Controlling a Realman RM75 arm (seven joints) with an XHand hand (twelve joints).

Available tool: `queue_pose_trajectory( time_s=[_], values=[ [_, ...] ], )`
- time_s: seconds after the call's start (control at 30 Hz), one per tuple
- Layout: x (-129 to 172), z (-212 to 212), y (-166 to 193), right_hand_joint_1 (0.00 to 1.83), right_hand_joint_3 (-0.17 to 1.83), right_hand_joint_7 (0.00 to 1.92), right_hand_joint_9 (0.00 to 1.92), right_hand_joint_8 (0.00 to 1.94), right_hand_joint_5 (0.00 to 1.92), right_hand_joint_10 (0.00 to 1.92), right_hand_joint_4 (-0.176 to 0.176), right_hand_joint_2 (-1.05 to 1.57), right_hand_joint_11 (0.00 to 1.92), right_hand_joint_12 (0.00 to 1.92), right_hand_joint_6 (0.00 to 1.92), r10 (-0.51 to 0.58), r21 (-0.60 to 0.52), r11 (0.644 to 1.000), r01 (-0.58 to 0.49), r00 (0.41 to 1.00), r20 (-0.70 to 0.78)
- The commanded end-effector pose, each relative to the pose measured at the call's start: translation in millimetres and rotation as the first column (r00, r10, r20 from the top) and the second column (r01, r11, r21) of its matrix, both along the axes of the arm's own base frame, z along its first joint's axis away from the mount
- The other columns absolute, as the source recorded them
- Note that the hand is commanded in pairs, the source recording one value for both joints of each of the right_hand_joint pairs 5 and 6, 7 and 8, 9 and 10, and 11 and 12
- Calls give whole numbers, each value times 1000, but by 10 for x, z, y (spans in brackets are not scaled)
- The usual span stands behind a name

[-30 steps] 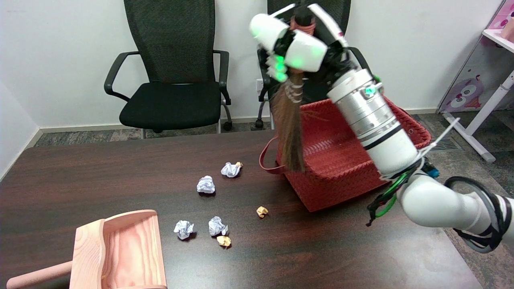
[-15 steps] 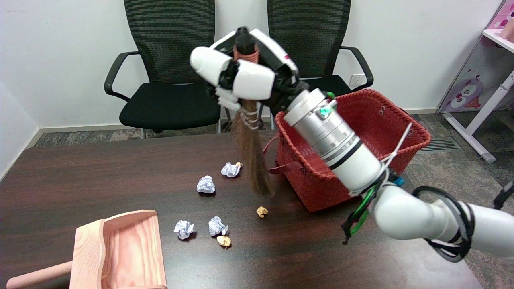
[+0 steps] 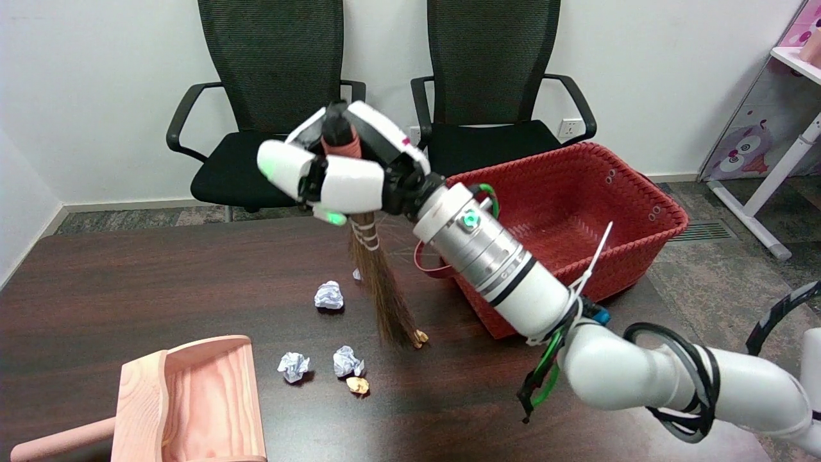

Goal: Sweep the paper ball into the dustpan.

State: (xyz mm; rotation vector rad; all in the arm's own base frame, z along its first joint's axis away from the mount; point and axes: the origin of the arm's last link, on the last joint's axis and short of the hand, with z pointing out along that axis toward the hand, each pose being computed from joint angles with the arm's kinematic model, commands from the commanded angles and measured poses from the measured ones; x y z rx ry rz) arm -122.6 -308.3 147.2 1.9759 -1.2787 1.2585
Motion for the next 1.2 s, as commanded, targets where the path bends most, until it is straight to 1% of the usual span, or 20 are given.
queue_pose_trajectory(
  time_s=[0.03,0.13,0.2,0.23,0.4,0.47,0.53,0.6,0.67,0.93,1.1,1.2],
  values=[
    [-631,-191,175,981,1360,1920,1920,1920,1920,1920,24,1265,1920,1920,1920,-57,-115,993,32,973,-222],
    [-725,-191,233,983,1336,1920,1920,1920,1920,1920,23,1261,1920,1920,1920,-30,-180,983,-32,942,-334],
    [-784,-198,257,985,1322,1920,1920,1920,1920,1920,20,1256,1920,1920,1920,-31,-207,977,-53,924,-382],
    [-822,-220,270,986,1316,1920,1920,1920,1920,1920,20,1253,1920,1920,1920,-25,-222,972,-77,905,-424],
    [-896,-369,335,987,1295,1920,1920,1920,1920,1920,19,1243,1920,1920,1920,24,-236,954,-186,830,-557],
    [-921,-416,377,986,1294,1920,1920,1920,1920,1920,20,1241,1920,1920,1920,46,-242,941,-235,799,-600],
    [-985,-456,419,984,1294,1920,1920,1920,1920,1920,19,1234,1920,1920,1920,53,-251,929,-270,771,-635],
    [-1061,-487,454,982,1294,1920,1920,1920,1920,1920,18,1227,1920,1920,1920,53,-254,925,-282,759,-649],
    [-1113,-509,481,981,1285,1920,1920,1920,1920,1920,17,1221,1920,1920,1920,55,-256,924,-284,761,-647],
    [-1386,-613,549,970,1302,1920,1920,1920,1920,1920,17,1185,1920,1920,1920,35,-237,946,-222,795,-605],
    [-1513,-593,501,958,1363,1920,1920,1920,1920,1920,16,1164,1920,1920,1920,-23,-238,965,-115,861,-508],
    [-1537,-539,449,952,1406,1920,1920,1920,1920,1920,12,1137,1920,1920,1920,-34,-256,962,-100,880,-474]
  ],
)
